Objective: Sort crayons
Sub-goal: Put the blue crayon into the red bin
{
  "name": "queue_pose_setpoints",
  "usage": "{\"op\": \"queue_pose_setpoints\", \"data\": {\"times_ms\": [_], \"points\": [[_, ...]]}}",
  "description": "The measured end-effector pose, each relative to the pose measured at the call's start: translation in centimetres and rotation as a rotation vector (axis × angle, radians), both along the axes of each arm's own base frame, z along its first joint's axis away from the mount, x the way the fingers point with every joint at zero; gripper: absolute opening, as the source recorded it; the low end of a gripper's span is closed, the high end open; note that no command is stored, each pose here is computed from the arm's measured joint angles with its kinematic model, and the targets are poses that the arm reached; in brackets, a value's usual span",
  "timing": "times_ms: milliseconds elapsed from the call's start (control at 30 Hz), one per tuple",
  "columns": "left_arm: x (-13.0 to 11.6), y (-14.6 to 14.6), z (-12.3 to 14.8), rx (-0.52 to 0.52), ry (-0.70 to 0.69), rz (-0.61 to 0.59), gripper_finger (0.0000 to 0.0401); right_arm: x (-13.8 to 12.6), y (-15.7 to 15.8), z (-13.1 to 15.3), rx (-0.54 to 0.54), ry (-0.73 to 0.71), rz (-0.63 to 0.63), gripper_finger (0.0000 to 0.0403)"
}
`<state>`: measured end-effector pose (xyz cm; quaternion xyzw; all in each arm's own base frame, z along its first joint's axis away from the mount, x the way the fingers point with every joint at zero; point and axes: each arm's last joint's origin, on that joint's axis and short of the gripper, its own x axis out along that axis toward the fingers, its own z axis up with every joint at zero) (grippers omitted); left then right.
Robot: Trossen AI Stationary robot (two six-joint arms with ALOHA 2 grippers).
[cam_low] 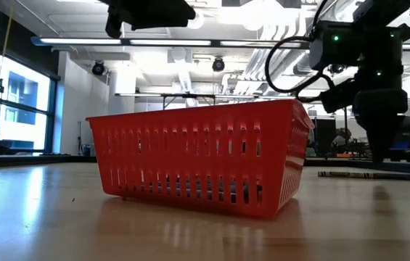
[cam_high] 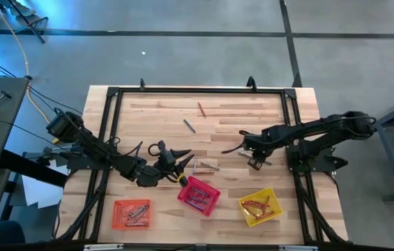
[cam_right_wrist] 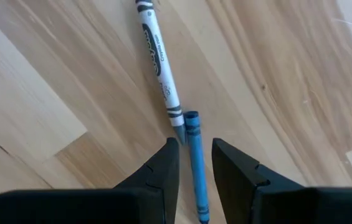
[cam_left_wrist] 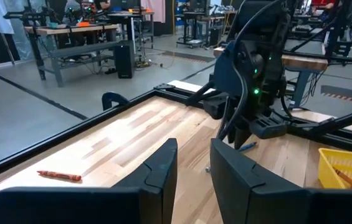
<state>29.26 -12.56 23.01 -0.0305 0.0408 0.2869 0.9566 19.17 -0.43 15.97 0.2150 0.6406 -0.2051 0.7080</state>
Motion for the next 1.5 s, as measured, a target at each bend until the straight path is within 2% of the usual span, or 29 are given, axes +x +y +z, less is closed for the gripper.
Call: {"op": "queue_pose_setpoints", "data": {"times_ms": [700, 800, 933, 1100, 1300, 1467, 1500], "points": [[-0.1, 0.0, -0.3, 0.008, 0.026, 0.0, 0.0079, 0.7, 0.1, -2.9, 0.054, 0.178, 0.053, 0.0086], [-0.1, 0.0, -0.3, 0.008, 0.026, 0.0, 0.0079, 0.7, 0.1, -3.0, 0.056, 0.183, 0.053, 0.0068], [-0.1, 0.0, -0.3, 0.008, 0.025, 0.0, 0.0079, 0.6, 0.2, -3.0, 0.071, 0.194, 0.068, 0.0015], [-0.1, 0.0, -0.3, -0.006, 0.016, 0.001, 0.0078, 0.2, 0.2, -3.0, 0.076, 0.233, 0.066, 0.0012], [-0.1, 0.0, -0.3, -0.007, 0.016, 0.001, 0.0078, -0.6, 0.2, -1.6, 0.067, 0.274, 0.069, 0.0005], [-0.1, 0.0, -0.3, -0.007, 0.014, 0.001, 0.0078, -0.3, -0.2, 1.6, -0.058, 0.201, 0.045, 0.0003], [-0.1, 0.0, -0.3, -0.008, 0.014, 0.002, 0.0078, 0.0, -0.2, 2.4, -0.084, 0.15, 0.04, 0.0002]]}}
